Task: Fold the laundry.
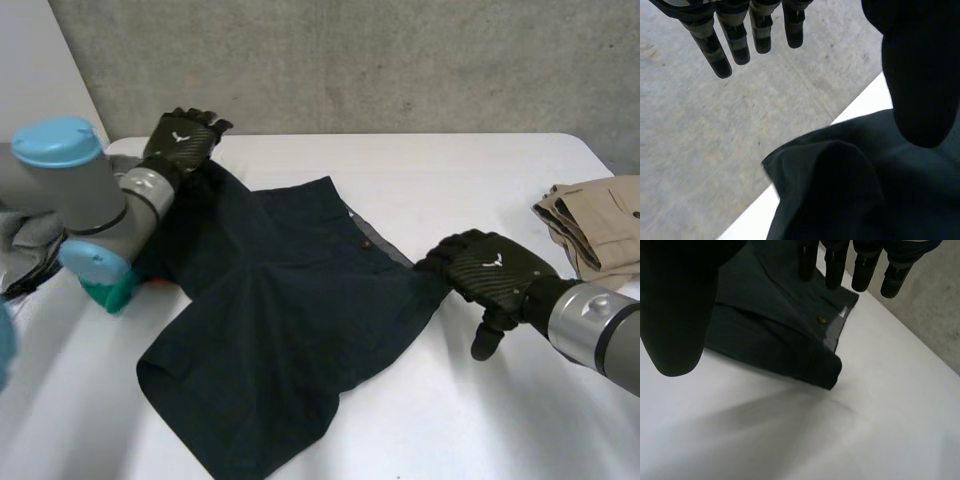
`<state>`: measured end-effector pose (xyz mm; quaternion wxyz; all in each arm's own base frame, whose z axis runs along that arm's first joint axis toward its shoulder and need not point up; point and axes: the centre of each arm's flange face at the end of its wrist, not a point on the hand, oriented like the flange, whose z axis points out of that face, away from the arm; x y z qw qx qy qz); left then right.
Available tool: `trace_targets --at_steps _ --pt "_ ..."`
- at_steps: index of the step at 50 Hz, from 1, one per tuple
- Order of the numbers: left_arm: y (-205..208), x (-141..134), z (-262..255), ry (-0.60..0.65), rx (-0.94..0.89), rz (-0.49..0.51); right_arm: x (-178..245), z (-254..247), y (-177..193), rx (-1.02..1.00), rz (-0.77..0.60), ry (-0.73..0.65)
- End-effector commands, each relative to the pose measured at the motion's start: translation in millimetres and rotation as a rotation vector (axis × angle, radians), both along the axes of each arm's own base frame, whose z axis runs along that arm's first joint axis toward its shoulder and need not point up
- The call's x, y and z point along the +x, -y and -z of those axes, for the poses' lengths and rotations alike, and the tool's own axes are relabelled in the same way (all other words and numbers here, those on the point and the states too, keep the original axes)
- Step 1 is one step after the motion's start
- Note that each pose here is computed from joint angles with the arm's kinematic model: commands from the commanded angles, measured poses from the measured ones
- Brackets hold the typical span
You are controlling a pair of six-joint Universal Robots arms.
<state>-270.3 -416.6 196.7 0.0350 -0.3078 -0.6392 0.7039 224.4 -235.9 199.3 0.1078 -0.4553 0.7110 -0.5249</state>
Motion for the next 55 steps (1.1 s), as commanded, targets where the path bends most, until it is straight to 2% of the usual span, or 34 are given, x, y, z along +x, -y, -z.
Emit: trace_targets --at_steps 1,5,10,17,22,30,38,55 --pt "-86 26 -26 0.024 0.096 -0.063 19 15 4 -0.054 -0.132 0.023" --pt "-143 32 -31 0.009 0.157 -0.023 30 30 9 -0.074 -0.193 -0.009" --pt "-215 35 -24 -0.027 0.297 0.073 40 51 18 -0.091 -0.239 -0.065" --pt "-276 37 -3 -0.032 0.506 0.153 47 62 29 -0.129 -0.222 -0.094" --pt "-313 35 13 0.03 0.592 0.208 50 59 23 -0.15 -0.2 -0.066" --pt "-336 35 26 0.147 0.575 0.237 42 41 19 -0.167 -0.131 -0.031" --pt "-330 35 42 0.233 0.554 0.215 33 34 17 -0.142 -0.08 -0.005" --pt "-311 24 72 0.275 0.555 0.216 25 28 11 -0.123 -0.056 -0.002"
